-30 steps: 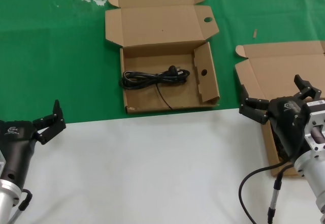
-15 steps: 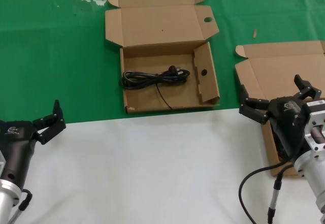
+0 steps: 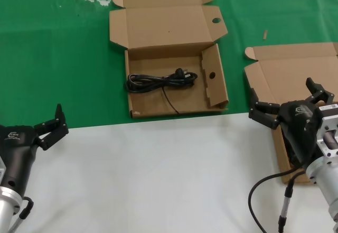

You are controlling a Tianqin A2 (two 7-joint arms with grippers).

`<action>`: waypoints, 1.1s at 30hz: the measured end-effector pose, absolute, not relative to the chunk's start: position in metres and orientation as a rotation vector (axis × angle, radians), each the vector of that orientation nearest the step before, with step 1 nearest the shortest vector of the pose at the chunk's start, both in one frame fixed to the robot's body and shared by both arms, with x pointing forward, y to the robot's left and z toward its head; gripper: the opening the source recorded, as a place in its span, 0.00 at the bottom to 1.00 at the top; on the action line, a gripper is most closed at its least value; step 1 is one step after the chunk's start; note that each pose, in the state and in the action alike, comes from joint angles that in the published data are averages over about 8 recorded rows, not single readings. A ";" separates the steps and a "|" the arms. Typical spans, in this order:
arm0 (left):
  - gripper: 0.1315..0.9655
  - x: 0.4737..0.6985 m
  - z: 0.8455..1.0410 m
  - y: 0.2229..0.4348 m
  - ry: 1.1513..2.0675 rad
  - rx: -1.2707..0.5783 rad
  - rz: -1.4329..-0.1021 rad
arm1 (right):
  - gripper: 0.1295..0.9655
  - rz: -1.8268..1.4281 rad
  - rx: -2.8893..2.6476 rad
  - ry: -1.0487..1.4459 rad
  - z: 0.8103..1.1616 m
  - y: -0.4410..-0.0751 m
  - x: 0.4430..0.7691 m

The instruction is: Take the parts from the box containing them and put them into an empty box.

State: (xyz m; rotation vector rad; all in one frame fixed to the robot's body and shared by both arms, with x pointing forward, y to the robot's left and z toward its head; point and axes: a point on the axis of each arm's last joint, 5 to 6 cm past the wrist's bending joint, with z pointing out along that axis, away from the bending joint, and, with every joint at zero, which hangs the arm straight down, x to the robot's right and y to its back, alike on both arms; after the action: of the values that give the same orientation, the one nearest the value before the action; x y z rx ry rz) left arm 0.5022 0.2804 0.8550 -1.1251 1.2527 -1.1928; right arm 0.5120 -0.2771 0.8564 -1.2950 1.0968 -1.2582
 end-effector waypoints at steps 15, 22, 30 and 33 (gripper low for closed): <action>1.00 0.502 0.855 0.280 1.253 -1.125 -1.193 | 1.00 -1.258 -1.295 1.097 0.856 -0.277 0.512; 1.00 0.502 0.855 0.280 1.253 -1.125 -1.193 | 1.00 -1.258 -1.295 1.097 0.856 -0.277 0.512; 1.00 0.502 0.855 0.280 1.253 -1.125 -1.193 | 1.00 -1.258 -1.295 1.097 0.856 -0.277 0.512; 1.00 0.502 0.855 0.280 1.253 -1.125 -1.193 | 1.00 -1.258 -1.295 1.097 0.856 -0.277 0.512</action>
State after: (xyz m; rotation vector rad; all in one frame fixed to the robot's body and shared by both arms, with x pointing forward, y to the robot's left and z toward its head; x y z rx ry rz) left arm 0.5022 0.2804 0.8550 -1.1251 1.2527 -1.1928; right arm 0.5120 -0.2771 0.8564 -1.2950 1.0968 -1.2582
